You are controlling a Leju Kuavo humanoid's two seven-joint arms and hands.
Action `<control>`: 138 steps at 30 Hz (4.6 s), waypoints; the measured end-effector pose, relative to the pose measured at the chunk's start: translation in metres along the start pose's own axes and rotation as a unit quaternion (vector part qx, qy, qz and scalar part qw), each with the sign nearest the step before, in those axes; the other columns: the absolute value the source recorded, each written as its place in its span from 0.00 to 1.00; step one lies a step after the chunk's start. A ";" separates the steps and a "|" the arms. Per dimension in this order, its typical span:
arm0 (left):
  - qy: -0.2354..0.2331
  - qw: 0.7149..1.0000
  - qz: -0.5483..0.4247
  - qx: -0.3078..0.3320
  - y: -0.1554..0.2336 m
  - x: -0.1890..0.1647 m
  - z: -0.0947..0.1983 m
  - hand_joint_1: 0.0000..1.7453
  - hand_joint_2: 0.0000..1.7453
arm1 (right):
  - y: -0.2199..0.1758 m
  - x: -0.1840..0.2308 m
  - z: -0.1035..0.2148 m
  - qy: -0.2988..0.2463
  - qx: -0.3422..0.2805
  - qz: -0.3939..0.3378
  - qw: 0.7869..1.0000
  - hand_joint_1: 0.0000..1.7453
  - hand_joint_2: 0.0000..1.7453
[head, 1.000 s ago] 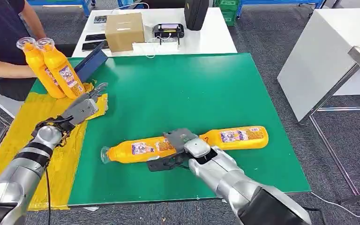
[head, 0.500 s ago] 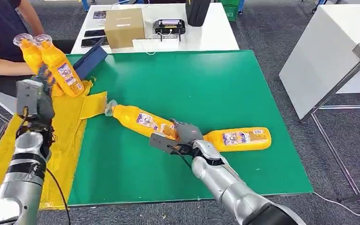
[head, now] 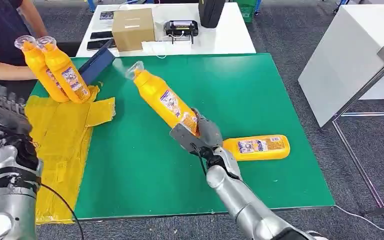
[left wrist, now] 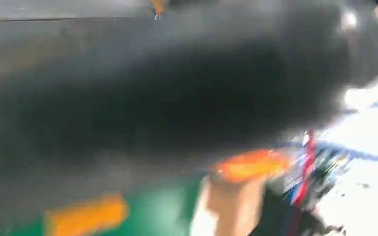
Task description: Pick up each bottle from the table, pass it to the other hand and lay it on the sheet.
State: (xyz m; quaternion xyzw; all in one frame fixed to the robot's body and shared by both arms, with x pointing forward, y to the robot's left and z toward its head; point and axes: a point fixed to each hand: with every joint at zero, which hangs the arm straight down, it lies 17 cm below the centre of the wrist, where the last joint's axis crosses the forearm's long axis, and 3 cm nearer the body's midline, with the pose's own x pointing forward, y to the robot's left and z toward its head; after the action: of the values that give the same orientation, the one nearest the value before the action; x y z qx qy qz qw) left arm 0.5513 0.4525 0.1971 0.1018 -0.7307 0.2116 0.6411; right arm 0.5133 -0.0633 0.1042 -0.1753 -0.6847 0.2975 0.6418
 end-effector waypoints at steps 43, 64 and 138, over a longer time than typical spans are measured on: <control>-0.025 0.900 0.075 -0.429 -0.218 0.011 0.214 0.00 1.00 | 0.110 0.149 0.085 -0.170 0.225 -0.050 0.958 1.00 1.00; -0.023 0.900 0.069 -0.429 -0.217 0.006 0.216 1.00 1.00 | 0.135 0.153 0.096 -0.177 0.270 -0.027 0.946 1.00 1.00; -0.123 0.629 -0.671 -0.372 -0.043 -0.146 0.127 0.00 0.00 | -0.150 -0.024 0.106 -0.051 0.037 0.084 0.994 0.00 1.00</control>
State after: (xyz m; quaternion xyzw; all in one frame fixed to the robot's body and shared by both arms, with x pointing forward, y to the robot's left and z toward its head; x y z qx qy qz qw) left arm 0.4791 0.3409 0.0502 0.3417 -0.5487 -0.5817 0.4937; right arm 0.4329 -0.2114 0.1804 -0.1929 -0.6881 0.3845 0.5844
